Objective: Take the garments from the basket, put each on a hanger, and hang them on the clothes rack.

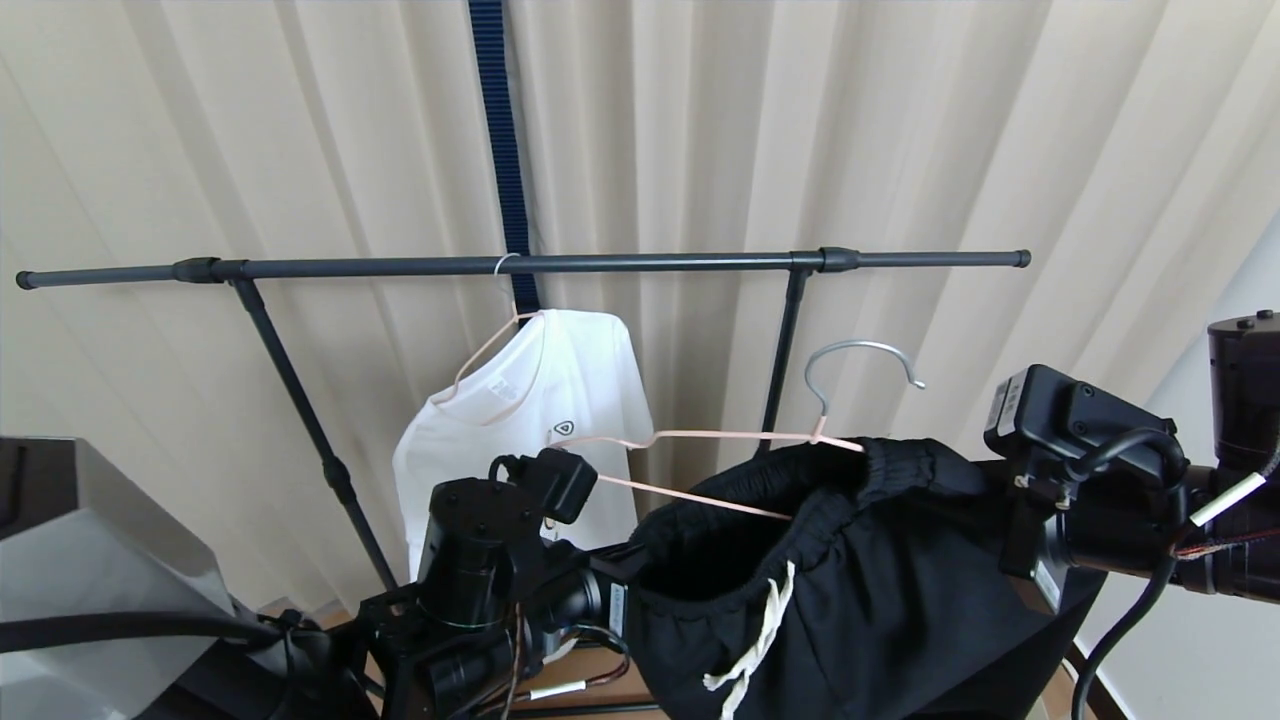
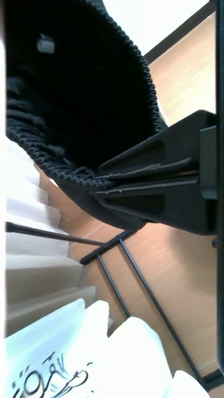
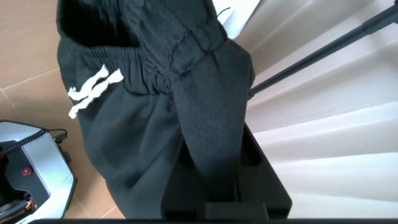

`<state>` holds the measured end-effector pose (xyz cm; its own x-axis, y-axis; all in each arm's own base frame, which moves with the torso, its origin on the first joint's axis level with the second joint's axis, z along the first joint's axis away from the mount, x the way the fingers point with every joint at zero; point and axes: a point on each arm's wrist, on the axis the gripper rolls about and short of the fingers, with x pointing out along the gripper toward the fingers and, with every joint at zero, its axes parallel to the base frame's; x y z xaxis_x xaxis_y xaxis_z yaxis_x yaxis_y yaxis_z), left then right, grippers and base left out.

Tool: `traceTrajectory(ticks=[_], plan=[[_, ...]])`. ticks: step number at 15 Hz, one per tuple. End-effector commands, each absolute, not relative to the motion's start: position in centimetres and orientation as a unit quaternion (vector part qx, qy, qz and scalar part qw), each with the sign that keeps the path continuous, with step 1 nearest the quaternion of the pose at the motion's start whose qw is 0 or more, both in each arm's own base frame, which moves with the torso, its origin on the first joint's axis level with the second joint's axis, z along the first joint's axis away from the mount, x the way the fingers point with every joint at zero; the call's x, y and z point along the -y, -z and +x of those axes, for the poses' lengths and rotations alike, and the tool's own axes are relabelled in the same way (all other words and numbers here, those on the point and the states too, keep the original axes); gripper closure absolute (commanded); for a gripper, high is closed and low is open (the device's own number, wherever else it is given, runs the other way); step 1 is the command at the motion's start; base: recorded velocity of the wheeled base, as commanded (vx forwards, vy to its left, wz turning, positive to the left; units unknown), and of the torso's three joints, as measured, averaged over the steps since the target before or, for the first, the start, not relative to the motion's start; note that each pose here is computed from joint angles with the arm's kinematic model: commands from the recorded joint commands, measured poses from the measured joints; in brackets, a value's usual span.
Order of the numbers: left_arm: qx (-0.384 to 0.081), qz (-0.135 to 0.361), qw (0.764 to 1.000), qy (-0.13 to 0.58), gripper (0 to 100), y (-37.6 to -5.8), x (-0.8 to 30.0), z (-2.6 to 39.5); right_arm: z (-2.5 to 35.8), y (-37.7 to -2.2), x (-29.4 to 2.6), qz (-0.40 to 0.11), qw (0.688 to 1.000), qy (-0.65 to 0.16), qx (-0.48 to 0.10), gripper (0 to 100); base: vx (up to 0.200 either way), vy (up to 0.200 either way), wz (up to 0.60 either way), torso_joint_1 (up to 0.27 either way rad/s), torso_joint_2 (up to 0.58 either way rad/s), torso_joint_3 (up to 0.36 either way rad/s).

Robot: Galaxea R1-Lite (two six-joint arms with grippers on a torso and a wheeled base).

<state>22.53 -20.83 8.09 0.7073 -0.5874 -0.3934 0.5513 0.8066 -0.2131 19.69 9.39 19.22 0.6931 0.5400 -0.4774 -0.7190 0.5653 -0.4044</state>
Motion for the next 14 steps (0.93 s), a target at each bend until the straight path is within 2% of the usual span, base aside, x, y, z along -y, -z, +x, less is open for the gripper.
traceTrajectory(ticks=[1,14], plan=[[-0.208,-0.046,0.929,0.304,100,-9.3,20.2,22.6,19.7,-19.1,-9.4,-0.296,0.871,-0.361,-0.154,100,0.000,0.000,0.00,0.000,0.00,0.000],[-0.157,-0.059,0.961,0.221,100,-11.9,14.8,25.2,19.6,-18.5,-8.8,-0.311,0.866,-0.358,-0.160,100,0.000,0.000,0.00,0.000,0.00,0.000]])
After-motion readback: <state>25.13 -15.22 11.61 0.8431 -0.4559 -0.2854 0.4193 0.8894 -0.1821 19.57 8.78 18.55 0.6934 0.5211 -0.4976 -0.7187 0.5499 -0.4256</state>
